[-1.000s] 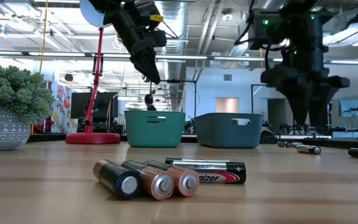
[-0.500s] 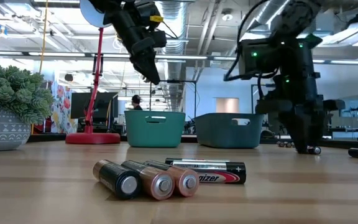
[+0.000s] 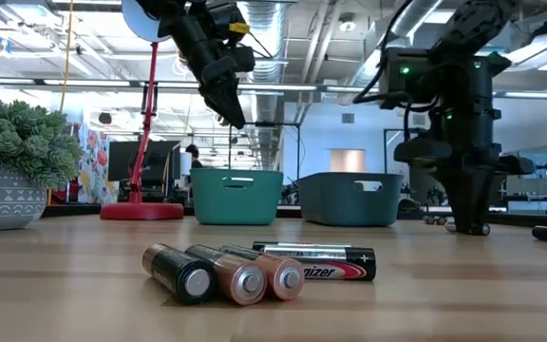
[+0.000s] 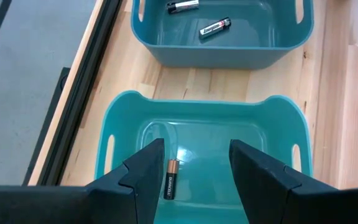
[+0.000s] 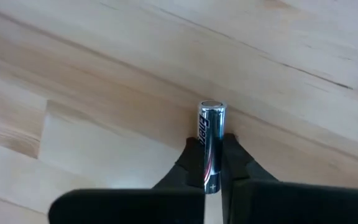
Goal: Sort batteries
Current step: Put the silver battery into the right blue bin
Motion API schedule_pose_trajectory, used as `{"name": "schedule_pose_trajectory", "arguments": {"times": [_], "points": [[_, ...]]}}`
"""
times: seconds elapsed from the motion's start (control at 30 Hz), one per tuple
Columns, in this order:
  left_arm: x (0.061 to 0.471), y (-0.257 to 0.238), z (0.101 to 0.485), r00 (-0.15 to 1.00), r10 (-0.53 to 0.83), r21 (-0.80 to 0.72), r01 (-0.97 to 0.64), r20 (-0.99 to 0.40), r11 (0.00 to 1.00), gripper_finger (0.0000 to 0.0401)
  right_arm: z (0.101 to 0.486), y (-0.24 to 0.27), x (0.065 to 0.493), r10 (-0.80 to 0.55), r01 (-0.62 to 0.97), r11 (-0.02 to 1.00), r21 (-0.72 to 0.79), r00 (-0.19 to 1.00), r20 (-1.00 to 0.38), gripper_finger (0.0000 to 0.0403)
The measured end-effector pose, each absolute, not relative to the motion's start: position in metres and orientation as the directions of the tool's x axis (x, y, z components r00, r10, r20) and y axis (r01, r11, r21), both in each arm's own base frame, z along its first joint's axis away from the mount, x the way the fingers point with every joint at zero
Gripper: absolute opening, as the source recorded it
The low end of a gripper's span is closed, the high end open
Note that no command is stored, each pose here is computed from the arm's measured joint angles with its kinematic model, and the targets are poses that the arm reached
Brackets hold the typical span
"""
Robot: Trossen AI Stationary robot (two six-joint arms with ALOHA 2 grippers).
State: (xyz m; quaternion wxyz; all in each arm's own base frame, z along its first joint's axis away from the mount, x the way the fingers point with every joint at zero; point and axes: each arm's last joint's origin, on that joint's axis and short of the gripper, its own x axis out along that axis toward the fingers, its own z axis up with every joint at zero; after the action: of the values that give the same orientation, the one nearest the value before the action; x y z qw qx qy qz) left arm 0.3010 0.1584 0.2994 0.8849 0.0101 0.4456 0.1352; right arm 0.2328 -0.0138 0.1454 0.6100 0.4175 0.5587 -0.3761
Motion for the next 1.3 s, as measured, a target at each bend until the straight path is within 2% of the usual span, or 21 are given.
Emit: {"name": "schedule_pose_trajectory", "arguments": {"times": [0.3,0.47,0.67,0.87,1.1,1.3], "points": [[0.303,0.16,0.301,0.59,0.261,0.164,-0.213,-0.764,0.963,0.0178,0.185,-0.013,0.21,-0.022,0.933,0.323,0.157,0.173,-0.985,0.001],[0.304,0.16,0.302,0.595,0.263,0.167,-0.214,-0.759,0.963,0.0178,0.22,-0.018,0.205,-0.122,0.927,0.323,0.19,0.24,-0.963,0.0009],[0.306,0.161,0.304,0.618,0.276,0.176,-0.219,-0.736,0.96,0.0178,0.267,-0.045,0.21,-0.235,0.896,0.374,0.239,0.34,-0.911,0.0009],[0.307,0.162,0.305,0.627,0.281,0.18,-0.221,-0.727,0.959,0.0178,0.298,-0.092,0.227,-0.318,0.874,0.441,0.203,0.364,-0.875,0.0008],[0.306,0.161,0.304,0.623,0.272,0.125,-0.27,-0.733,0.955,0.0178,0.308,-0.142,0.267,-0.315,0.825,0.551,0.128,0.347,-0.883,0.0008],[0.301,0.159,0.303,0.631,0.227,0.058,-0.277,-0.741,0.959,0.0178,0.28,-0.171,0.305,-0.212,0.771,0.63,0.091,0.284,-0.935,0.0008]]}}
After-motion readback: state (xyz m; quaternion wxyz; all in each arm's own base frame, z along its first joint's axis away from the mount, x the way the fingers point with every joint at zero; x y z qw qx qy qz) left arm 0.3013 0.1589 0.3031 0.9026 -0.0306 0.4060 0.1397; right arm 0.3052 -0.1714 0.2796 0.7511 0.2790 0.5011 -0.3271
